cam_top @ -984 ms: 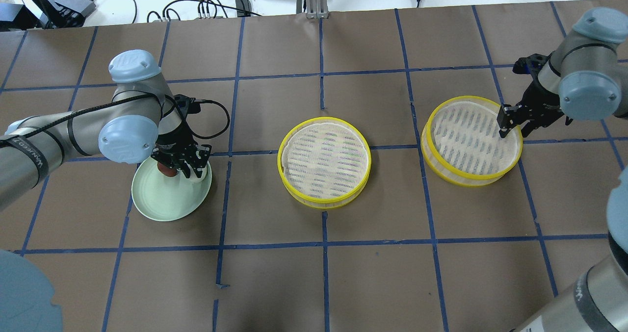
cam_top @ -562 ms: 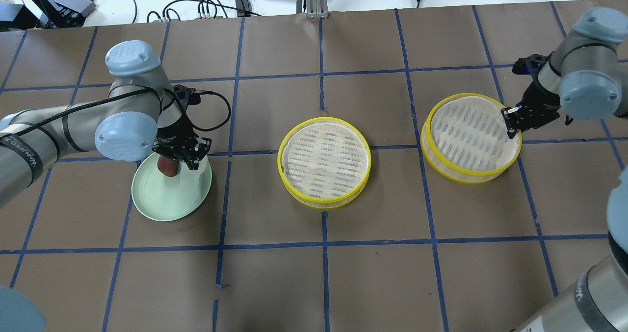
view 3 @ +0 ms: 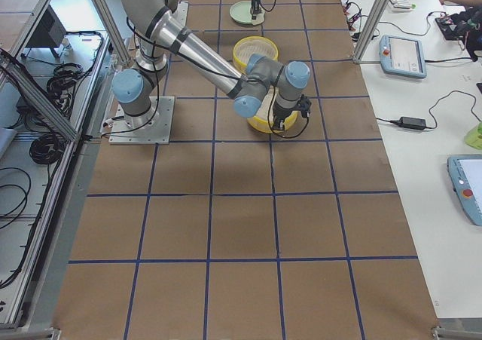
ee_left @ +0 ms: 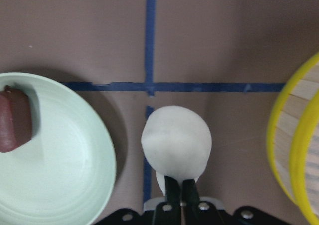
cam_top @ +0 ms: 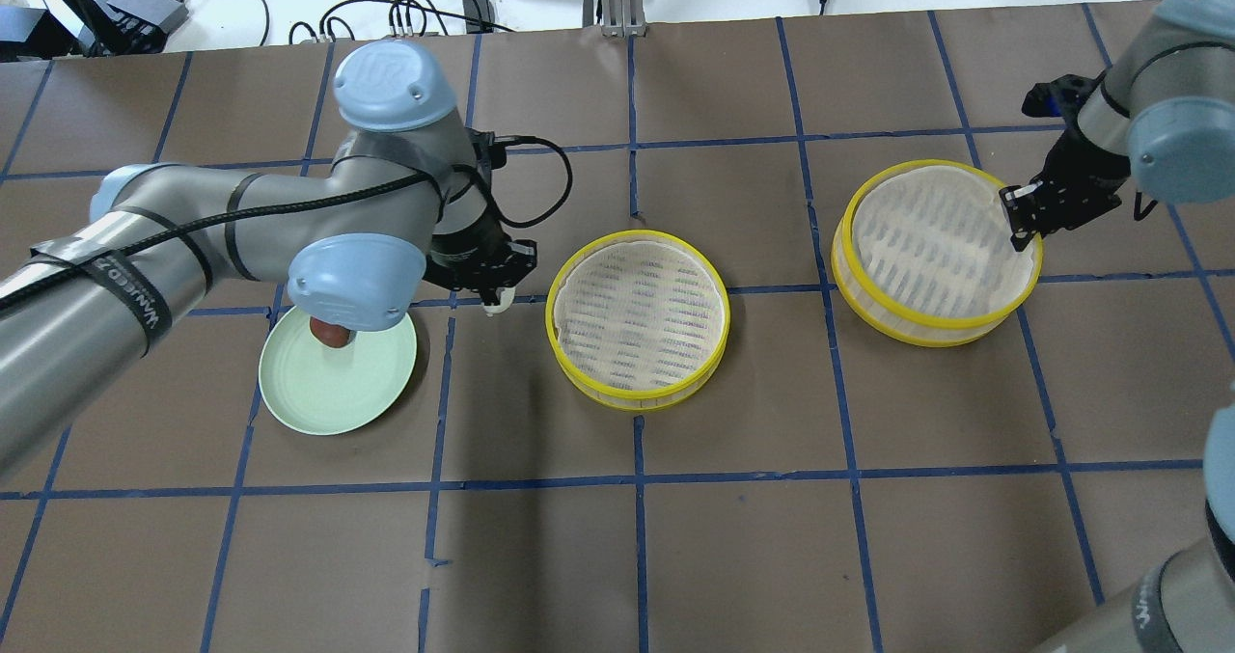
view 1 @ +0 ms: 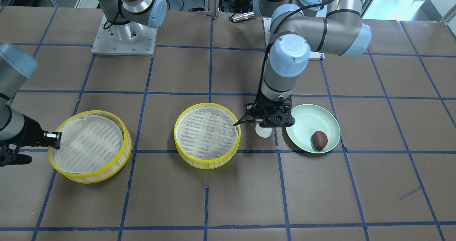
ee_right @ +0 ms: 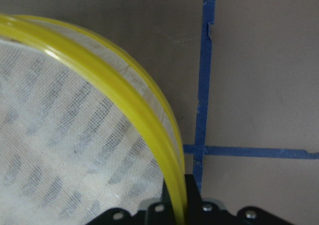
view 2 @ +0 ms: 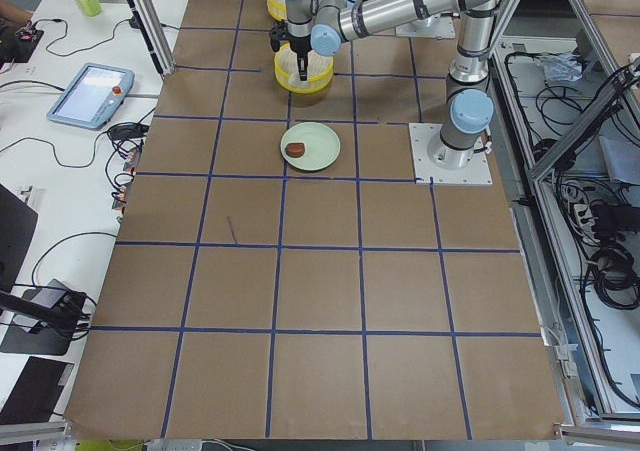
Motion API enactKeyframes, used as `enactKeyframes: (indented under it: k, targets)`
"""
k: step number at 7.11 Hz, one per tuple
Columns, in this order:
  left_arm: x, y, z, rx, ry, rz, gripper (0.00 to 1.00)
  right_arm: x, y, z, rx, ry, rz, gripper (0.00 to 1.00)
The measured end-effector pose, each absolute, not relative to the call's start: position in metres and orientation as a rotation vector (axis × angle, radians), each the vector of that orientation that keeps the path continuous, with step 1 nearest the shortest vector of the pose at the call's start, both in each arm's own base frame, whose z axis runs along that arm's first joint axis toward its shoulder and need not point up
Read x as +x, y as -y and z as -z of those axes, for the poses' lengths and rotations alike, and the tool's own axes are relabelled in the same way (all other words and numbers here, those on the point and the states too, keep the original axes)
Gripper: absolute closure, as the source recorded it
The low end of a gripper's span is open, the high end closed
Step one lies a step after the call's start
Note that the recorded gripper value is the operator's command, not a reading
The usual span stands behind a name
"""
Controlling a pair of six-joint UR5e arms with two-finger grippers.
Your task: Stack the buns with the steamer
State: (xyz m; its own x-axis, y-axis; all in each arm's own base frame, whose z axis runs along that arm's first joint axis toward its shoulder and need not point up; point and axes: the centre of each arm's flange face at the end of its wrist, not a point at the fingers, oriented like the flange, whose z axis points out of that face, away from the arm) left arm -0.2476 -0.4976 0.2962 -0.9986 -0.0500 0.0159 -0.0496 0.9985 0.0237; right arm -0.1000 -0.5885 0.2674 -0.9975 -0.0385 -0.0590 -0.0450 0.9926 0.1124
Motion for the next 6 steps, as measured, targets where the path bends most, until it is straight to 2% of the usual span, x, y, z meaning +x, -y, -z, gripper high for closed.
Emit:
enactKeyframes:
  k: [1, 2, 4, 6]
  targets:
    - [-0.284, 0.487, -0.299, 0.091, 3.066, 0.028, 0.67, -0.095, 0.59, -0.29, -0.077, -3.072, -0.188, 0.96]
    - [-0.31, 0.479, -0.297, 0.098, 3.025, 0.021, 0.09, -0.09, 0.591, -0.298, -0.091, -3.069, -0.194, 0.96]
    - [-0.33, 0.481, -0.266, 0.087, 3.02, -0.005, 0.0, -0.085, 0.591, -0.299, -0.104, -3.066, -0.201, 0.96]
    - [-0.334, 0.497, -0.262, 0.044, 3.014, -0.094, 0.0, -0.08, 0.591, -0.299, -0.112, -3.066, -0.201, 0.96]
